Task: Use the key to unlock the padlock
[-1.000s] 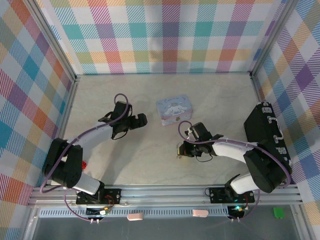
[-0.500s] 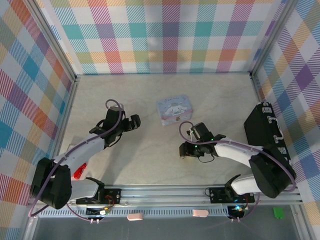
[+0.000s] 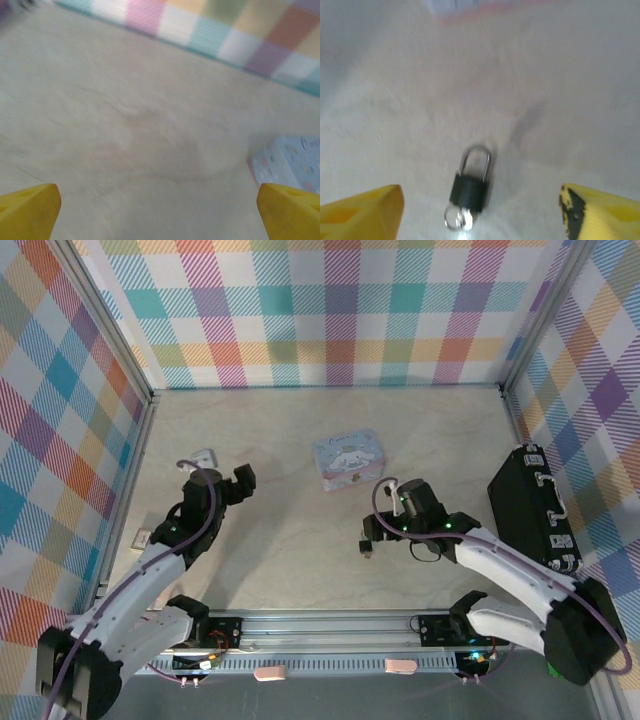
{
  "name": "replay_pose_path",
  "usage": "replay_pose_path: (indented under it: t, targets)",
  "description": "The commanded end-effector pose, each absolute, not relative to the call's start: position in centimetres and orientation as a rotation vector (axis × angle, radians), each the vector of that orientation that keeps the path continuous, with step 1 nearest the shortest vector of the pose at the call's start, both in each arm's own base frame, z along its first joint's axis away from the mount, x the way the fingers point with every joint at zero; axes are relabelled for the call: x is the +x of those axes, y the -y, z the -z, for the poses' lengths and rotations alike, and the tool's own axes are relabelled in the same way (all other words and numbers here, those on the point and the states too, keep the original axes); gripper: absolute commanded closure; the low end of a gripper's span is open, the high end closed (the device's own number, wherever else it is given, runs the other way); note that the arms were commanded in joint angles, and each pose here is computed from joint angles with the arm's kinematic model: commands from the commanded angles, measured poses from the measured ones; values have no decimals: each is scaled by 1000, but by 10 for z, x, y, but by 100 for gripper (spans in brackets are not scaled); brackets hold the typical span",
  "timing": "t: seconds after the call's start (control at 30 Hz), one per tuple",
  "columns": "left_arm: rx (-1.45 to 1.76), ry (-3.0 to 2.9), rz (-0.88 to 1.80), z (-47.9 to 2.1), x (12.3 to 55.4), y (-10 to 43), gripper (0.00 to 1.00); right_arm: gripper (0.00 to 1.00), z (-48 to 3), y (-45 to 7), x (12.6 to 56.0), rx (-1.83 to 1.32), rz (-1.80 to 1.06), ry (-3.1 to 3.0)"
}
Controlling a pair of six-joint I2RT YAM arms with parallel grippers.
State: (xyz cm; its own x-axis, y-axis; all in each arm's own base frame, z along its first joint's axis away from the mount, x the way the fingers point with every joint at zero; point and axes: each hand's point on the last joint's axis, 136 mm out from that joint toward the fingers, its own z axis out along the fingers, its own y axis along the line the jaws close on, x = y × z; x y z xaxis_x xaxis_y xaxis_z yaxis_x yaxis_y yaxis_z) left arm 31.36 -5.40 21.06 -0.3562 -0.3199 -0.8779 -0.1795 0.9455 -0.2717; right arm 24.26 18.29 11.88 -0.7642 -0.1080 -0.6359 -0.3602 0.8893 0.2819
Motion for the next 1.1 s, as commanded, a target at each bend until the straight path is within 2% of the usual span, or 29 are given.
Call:
replay_pose_path:
  t: [0.0,0.13,0.3,0.37,0.47,0.67,0.83,1.07]
  targets:
    - [-473,-1833,-121,-222,303,6,0,2,-188,-169,290,-336,-323,-2060]
    - [-478,-1822,-233,-231,303,-5,0,1,-214,-143,326,-297,-61,-1863]
    - [-415,-1799,-320,-237,326,-1,0,1,-211,-116,357,-228,80,-1899]
    - [-374,-1819,-470,-220,341,-5,0,1,-199,-98,364,-174,109,-1929]
    - [-341,-1948,-558,-187,357,-3,0,1,-178,-68,368,-72,145,-1963]
    - [-195,-1929,-455,-142,377,12,0,1,-145,-40,371,-38,155,-1983]
    - [-203,-1924,-427,-121,391,1,0,1,-111,-26,376,5,149,-2018]
    - [-187,-1899,-220,-100,391,-1,0,1,-120,-16,382,-2,68,-1911]
